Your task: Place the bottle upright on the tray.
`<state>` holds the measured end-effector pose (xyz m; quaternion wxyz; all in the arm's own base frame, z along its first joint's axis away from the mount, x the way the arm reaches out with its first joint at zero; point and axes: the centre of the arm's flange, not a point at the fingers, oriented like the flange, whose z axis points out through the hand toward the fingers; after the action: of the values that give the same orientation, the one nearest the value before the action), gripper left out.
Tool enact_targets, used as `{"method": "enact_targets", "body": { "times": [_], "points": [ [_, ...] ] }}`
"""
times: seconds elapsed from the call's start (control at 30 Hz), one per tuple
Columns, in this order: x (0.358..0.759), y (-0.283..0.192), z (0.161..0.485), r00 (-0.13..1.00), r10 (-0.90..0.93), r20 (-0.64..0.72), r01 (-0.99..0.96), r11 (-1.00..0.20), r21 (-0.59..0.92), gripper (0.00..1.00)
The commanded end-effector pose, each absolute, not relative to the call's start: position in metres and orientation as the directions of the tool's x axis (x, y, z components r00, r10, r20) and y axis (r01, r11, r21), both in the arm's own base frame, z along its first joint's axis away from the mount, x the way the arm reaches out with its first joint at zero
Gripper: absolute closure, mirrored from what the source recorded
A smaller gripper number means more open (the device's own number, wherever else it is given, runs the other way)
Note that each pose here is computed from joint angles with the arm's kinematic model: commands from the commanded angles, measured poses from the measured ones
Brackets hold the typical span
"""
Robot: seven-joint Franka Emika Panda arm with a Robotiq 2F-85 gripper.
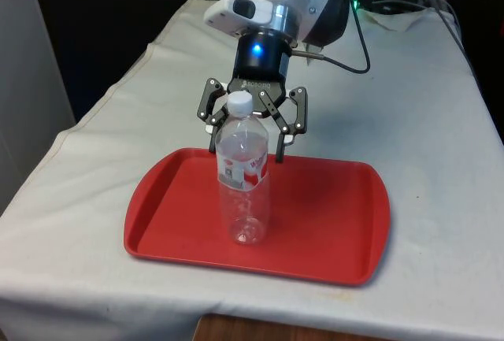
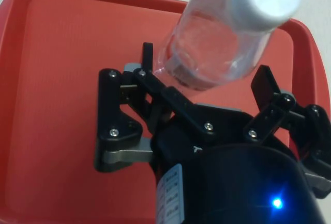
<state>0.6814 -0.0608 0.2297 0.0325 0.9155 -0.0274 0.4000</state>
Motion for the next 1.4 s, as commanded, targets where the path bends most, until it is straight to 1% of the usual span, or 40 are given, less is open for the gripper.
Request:
{"method": "enact_targets", "body": {
  "times": [0.0,0.23,0.27,0.57,0.6,0.67,0.87,0.9,1.17,1.23,1.37],
  "points": [
    [0.682,-0.061,0.231,0.678,-0.027,0.735,-0.079,-0.996,0.036,0.0],
    [0.683,-0.063,0.243,0.673,-0.033,0.739,-0.088,-0.995,0.036,0.0],
    [0.683,-0.062,0.241,0.67,-0.026,0.742,-0.081,-0.996,0.038,0.0],
    [0.685,-0.063,0.26,0.669,-0.035,0.743,-0.094,-0.995,0.038,0.0],
    [0.685,-0.062,0.257,0.666,-0.03,0.745,-0.087,-0.995,0.039,0.0],
    [0.686,-0.062,0.266,0.668,-0.034,0.743,-0.095,-0.995,0.039,0.0],
    [0.687,-0.064,0.278,0.666,-0.037,0.745,-0.1,-0.994,0.041,0.0],
    [0.688,-0.064,0.276,0.663,-0.032,0.748,-0.095,-0.995,0.042,0.0],
    [0.689,-0.065,0.303,0.662,-0.04,0.749,-0.11,-0.993,0.044,0.0],
    [0.689,-0.064,0.303,0.66,-0.036,0.751,-0.106,-0.993,0.046,0.0],
    [0.689,-0.064,0.316,0.663,-0.041,0.748,-0.114,-0.992,0.046,0.0]
  ]
}}
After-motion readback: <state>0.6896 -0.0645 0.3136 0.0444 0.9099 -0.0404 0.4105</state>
